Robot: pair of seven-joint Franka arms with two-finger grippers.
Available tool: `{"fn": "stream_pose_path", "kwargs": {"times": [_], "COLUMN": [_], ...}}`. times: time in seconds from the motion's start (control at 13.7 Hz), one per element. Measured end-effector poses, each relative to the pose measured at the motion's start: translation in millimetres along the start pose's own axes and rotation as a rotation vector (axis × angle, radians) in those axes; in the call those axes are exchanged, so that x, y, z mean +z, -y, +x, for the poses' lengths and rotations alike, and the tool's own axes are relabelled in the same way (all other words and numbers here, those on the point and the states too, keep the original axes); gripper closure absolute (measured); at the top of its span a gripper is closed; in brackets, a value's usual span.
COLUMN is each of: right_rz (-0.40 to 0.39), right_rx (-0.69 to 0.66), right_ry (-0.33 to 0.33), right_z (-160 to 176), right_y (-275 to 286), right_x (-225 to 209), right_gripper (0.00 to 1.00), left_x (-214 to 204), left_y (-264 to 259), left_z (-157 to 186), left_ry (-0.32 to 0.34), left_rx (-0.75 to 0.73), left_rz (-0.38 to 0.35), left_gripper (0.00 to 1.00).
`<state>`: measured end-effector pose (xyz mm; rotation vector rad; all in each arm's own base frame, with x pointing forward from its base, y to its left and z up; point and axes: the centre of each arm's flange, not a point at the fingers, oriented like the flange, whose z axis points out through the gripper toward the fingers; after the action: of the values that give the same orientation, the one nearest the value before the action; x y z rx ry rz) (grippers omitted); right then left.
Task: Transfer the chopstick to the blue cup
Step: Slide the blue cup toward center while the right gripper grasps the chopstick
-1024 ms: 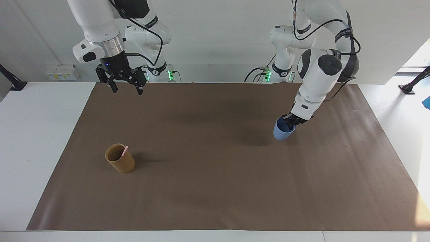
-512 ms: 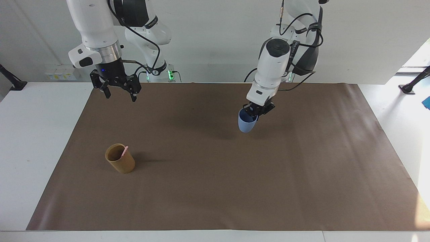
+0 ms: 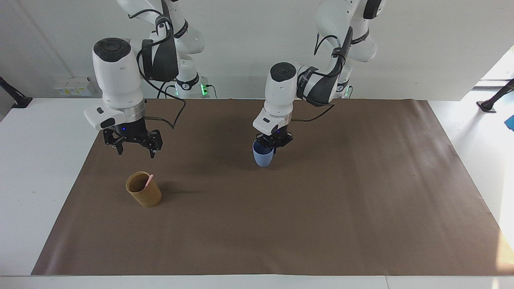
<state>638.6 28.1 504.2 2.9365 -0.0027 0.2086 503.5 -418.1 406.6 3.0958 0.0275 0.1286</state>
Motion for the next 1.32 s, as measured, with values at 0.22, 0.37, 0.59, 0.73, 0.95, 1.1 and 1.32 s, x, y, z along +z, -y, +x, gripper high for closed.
{"fn": "stream_pose_path", "kwargs": {"times": [0.22, 0.37, 0.59, 0.73, 0.95, 1.1, 1.32], "right_rz": [-0.034, -0.036, -0.026, -0.025, -0.017, -0.013, -0.02], "right_rx": [-0.036, -0.044, -0.059, -0.066, -0.073, -0.074, -0.076], "right_ry": [-0.003, -0.001, -0.03, -0.028, -0.045, -0.054, -0.086], "right_z": [9, 10, 14, 14, 18, 20, 24], "right_y": [8, 12, 23, 27, 32, 33, 31], "right_x": [21, 27, 27, 29, 39, 42, 37], "right_gripper": [0.27, 0.52, 0.55, 0.55, 0.57, 0.64, 0.9], "left_x": [10, 27, 40, 43, 42, 38, 0], "left_y": [-6, -20, -24, -23, -23, -20, 5], "left_z": [-2, -9, -13, -13, -12, -8, 10], "left_ry": [-0.003, -0.01, -0.002, -0.003, -0.009, -0.016, -0.041], "left_rx": [0.004, 0.002, 0.001, -0.003, -0.034, -0.049, -0.089], "left_rz": [-0.003, -0.013, -0.005, -0.006, -0.012, -0.014, -0.021], "left_gripper": [0.95, 0.95, 0.95, 0.95, 0.63, 0.37, 0.03]}}
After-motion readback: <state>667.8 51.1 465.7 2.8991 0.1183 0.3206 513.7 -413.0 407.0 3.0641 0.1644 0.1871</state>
